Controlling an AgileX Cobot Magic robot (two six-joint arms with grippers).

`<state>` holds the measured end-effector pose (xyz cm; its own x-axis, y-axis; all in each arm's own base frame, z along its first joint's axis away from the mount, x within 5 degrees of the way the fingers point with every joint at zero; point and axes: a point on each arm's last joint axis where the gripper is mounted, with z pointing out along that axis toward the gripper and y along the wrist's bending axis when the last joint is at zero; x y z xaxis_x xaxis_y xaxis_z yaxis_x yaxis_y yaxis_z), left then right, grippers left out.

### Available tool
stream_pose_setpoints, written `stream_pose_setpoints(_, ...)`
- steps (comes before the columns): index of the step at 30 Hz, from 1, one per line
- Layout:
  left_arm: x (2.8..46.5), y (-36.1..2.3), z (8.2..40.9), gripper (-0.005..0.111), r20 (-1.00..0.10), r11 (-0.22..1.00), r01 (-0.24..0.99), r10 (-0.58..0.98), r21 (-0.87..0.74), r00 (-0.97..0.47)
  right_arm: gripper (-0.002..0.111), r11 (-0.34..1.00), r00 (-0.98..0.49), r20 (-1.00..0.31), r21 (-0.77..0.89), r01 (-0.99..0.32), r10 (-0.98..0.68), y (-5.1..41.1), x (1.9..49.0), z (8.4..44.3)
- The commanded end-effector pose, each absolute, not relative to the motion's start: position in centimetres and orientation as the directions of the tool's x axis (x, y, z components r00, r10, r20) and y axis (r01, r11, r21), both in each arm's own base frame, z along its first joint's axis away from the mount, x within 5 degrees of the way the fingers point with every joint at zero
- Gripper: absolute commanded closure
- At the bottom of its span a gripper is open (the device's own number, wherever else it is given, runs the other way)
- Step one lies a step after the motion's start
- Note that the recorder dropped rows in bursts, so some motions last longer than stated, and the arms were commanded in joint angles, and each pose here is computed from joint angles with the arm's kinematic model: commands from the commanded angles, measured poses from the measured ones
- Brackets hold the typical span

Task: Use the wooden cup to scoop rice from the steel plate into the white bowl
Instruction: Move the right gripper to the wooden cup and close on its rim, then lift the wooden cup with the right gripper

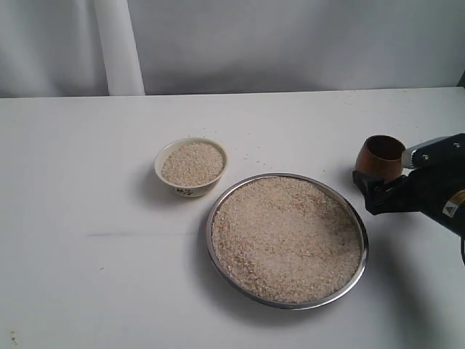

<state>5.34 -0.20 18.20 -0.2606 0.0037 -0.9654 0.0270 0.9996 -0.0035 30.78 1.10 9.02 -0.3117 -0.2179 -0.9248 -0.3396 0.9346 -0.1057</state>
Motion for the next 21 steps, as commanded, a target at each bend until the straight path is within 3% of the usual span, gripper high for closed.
stream_pose_setpoints(1,5.3,-0.2,18.2,0.107,-0.967,1.000,0.028,0.001,-0.007,-0.254,0.016,0.938,-0.318,-0.922,-0.112,-0.328,-0.222,0.7,32.7,8.8)
stream_pose_setpoints(21,5.3,-0.2,18.2,0.107,-0.967,1.000,0.028,0.001,-0.007,-0.254,0.016,0.934,-0.302,-0.929,-0.104,-0.342,-0.215,0.6,36.5,6.3)
